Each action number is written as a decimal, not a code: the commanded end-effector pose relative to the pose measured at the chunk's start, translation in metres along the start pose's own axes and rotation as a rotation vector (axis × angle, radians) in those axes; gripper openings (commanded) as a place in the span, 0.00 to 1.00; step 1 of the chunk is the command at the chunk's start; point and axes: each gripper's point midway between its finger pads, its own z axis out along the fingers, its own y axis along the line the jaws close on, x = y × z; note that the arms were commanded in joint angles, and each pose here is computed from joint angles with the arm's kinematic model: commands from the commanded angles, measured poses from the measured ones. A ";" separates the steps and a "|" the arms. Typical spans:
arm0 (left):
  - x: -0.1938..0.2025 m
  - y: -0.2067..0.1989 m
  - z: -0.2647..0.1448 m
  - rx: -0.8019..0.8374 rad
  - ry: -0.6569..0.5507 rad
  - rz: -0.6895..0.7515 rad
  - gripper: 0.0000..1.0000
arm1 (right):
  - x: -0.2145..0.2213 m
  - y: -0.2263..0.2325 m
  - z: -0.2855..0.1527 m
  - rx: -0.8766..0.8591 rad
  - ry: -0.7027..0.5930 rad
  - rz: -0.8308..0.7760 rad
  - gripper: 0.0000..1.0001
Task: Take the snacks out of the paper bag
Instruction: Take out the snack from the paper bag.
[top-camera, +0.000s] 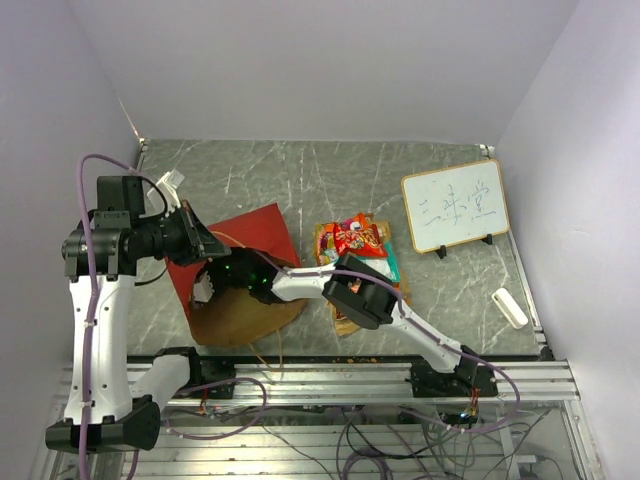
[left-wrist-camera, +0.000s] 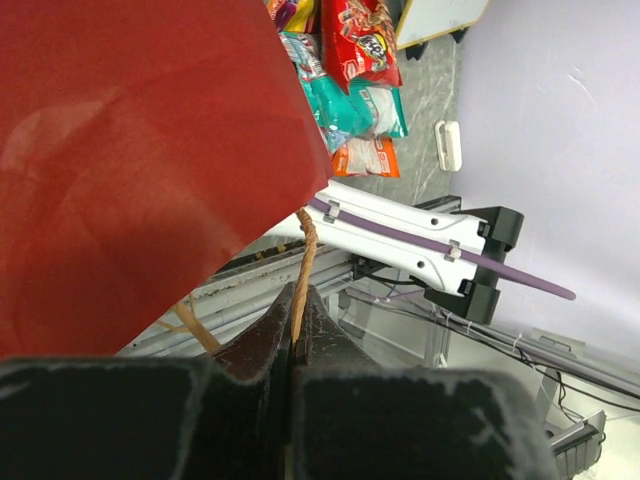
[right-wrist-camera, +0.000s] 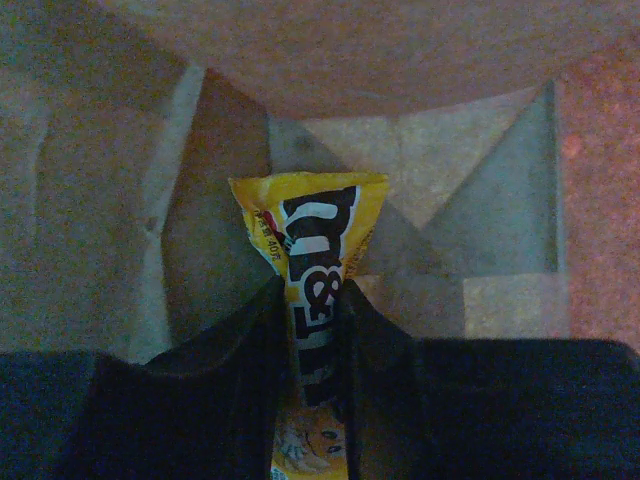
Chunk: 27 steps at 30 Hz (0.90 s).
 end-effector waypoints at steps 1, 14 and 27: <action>-0.001 0.001 -0.004 -0.032 -0.024 -0.003 0.07 | 0.008 -0.001 -0.014 -0.003 0.039 0.006 0.22; -0.028 0.002 -0.001 -0.069 -0.107 -0.022 0.07 | -0.034 -0.030 -0.094 -0.008 0.012 0.188 0.09; -0.058 -0.021 0.005 0.051 -0.221 -0.121 0.07 | -0.110 -0.074 -0.232 -0.056 -0.043 0.380 0.00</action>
